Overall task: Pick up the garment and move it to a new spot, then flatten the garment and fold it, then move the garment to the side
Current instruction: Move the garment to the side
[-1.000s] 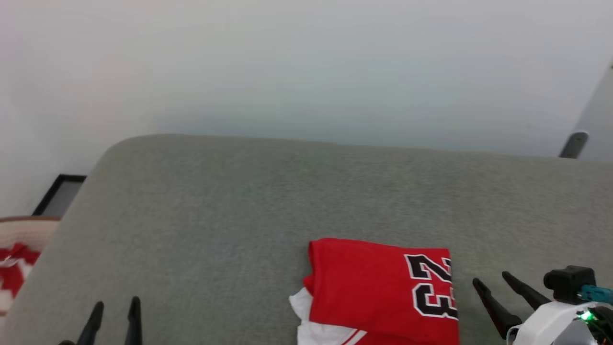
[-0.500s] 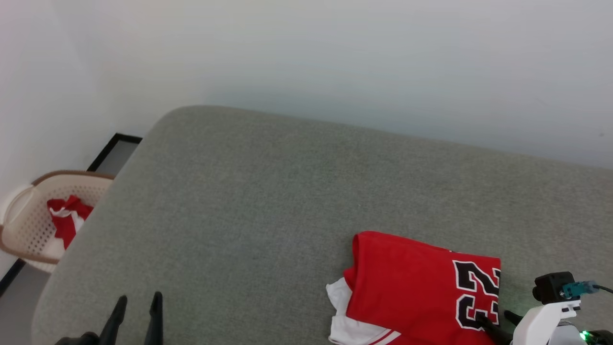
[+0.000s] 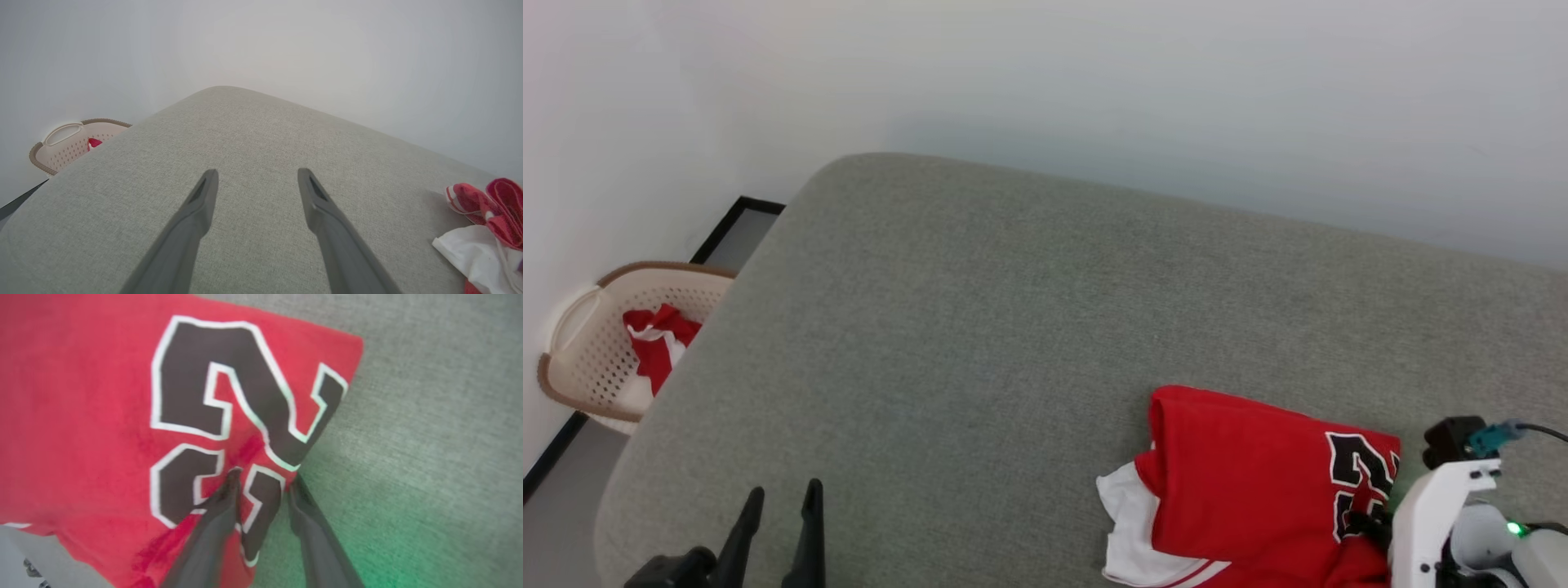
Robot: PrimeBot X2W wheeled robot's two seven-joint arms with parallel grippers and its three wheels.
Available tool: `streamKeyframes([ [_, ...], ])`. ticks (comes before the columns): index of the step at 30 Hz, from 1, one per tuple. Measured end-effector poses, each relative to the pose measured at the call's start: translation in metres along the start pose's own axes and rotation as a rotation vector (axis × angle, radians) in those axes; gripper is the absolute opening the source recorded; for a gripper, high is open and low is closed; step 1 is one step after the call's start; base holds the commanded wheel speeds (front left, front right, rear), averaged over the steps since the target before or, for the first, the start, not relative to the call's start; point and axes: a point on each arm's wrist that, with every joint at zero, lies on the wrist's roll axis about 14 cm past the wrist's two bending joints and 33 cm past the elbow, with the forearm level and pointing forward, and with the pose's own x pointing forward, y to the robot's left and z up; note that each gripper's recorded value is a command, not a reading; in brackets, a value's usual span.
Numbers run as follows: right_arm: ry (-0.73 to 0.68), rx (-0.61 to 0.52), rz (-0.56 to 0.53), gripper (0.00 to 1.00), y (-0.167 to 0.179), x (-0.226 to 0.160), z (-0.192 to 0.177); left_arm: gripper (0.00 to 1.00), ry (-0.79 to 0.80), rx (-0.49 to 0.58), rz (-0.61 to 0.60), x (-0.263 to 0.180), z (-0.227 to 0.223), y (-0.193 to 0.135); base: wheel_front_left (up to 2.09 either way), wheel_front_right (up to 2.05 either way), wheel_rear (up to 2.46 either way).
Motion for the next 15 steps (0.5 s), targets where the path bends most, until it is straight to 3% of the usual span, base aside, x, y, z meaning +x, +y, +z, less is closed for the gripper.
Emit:
streamKeyframes([
  [15,-0.059,-0.127,-0.028,0.00,-0.012,-0.020,0.037,1.00,-0.009,0.013,-0.051,0.017,0.004,-0.016,0.00,0.00,0.00],
])
